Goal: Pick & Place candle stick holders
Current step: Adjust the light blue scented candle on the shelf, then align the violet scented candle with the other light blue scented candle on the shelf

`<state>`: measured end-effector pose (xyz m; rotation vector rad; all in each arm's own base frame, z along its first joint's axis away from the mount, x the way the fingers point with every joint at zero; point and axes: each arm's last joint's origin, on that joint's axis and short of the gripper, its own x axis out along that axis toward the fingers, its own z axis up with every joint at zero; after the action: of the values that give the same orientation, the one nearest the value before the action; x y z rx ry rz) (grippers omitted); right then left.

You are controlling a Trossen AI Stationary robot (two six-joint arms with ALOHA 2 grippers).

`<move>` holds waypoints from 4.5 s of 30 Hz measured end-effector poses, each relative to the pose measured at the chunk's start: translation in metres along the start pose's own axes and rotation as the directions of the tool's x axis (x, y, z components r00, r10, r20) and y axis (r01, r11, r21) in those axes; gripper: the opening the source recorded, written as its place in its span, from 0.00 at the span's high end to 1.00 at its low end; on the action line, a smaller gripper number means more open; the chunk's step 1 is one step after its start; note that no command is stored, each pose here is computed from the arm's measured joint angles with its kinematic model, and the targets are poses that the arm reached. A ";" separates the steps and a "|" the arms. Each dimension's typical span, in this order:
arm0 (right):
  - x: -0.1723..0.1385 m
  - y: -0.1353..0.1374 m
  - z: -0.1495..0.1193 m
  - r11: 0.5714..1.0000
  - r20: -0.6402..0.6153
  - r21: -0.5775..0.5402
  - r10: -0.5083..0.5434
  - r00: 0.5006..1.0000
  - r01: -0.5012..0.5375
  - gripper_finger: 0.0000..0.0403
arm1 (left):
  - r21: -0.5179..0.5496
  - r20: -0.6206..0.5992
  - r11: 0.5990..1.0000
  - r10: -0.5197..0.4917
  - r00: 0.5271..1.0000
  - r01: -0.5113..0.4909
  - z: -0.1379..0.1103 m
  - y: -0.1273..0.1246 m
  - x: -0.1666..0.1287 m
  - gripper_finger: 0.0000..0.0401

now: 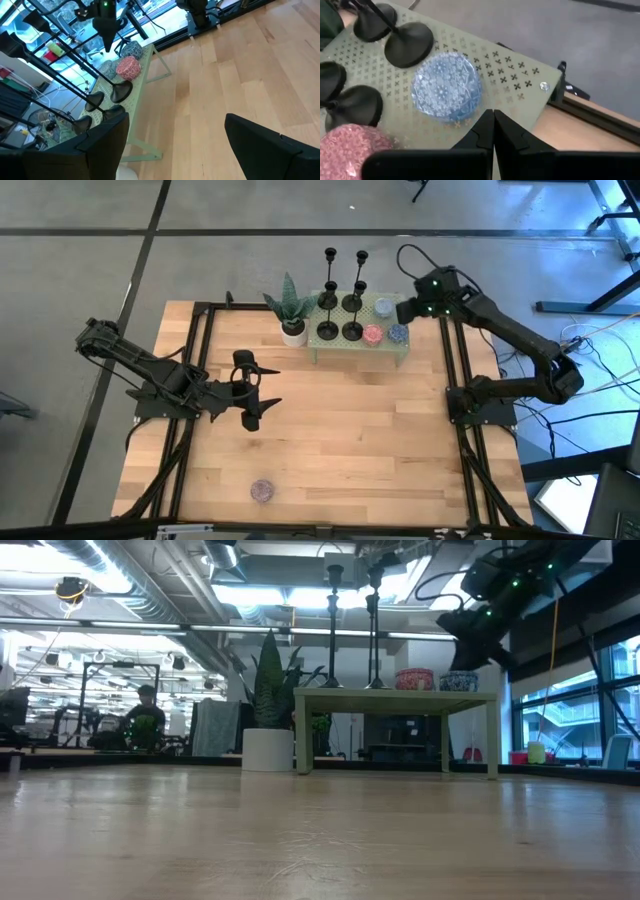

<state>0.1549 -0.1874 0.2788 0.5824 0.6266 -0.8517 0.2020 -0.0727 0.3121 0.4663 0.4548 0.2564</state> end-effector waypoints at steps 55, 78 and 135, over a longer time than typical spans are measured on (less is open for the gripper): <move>0.029 0.031 -0.001 0.979 -0.015 -0.131 0.155 0.988 -0.156 0.98 | -0.018 0.001 1.000 -0.008 1.000 0.008 0.000 0.000 0.000 0.19; 0.033 0.031 0.000 0.974 -0.012 -0.161 0.161 0.987 -0.161 0.98 | -0.017 0.001 1.000 -0.008 1.000 0.008 0.000 0.000 0.000 0.19; -0.067 0.136 -0.144 0.514 0.152 -0.634 0.816 0.558 -0.578 0.88 | -0.496 -0.143 0.690 -0.664 0.734 0.528 -0.017 -0.064 0.038 0.19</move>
<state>0.1944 0.0167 0.2580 0.0866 0.1173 0.0445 0.2356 -0.1090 0.2534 -0.1849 0.8213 -0.2298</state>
